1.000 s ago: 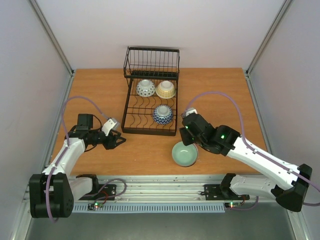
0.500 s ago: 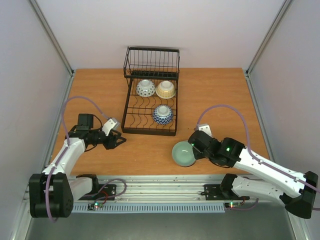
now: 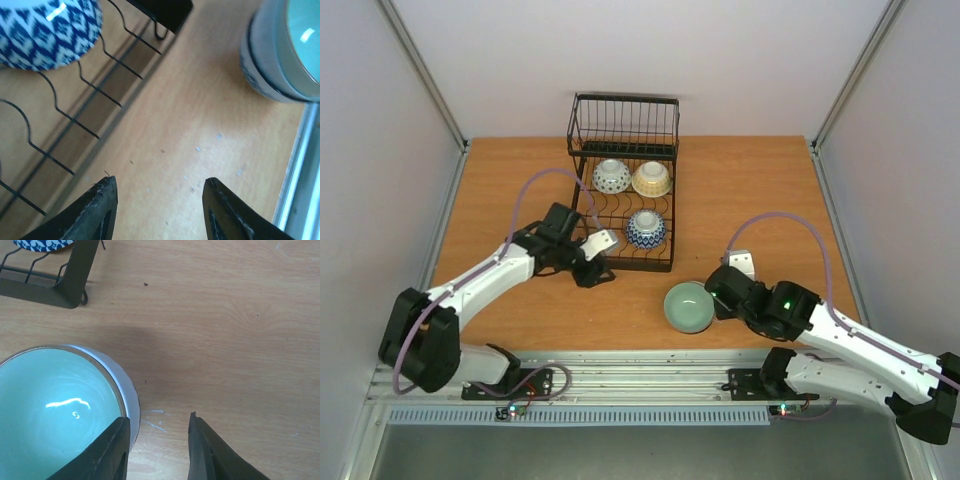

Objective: Load the bowls into the dish rack

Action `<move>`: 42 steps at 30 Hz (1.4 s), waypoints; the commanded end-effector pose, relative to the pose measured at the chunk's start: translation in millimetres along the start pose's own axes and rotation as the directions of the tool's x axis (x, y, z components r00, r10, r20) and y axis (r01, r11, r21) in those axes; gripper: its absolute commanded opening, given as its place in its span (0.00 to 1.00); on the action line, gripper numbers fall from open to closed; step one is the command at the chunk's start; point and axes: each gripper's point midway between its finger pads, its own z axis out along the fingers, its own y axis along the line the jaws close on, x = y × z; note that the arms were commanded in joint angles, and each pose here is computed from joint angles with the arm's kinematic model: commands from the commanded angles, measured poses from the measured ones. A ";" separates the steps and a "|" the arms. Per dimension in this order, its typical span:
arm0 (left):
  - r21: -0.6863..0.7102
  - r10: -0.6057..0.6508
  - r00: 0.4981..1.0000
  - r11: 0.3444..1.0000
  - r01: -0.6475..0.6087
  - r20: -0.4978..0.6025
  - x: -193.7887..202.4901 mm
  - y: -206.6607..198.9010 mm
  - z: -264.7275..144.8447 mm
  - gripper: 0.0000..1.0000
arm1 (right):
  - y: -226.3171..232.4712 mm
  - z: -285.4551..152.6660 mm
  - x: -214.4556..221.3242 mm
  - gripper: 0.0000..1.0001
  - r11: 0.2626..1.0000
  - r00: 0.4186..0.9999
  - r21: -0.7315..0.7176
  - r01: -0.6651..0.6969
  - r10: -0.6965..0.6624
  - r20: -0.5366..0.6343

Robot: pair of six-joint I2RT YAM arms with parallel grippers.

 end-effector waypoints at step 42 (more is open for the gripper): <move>-0.045 0.216 0.954 0.972 -0.230 -0.207 -79.2 -87.5 95.0 0.46 | -3.5 -11.4 -8.2 0.34 0.999 0.995 -0.048 -0.013 0.017 0.097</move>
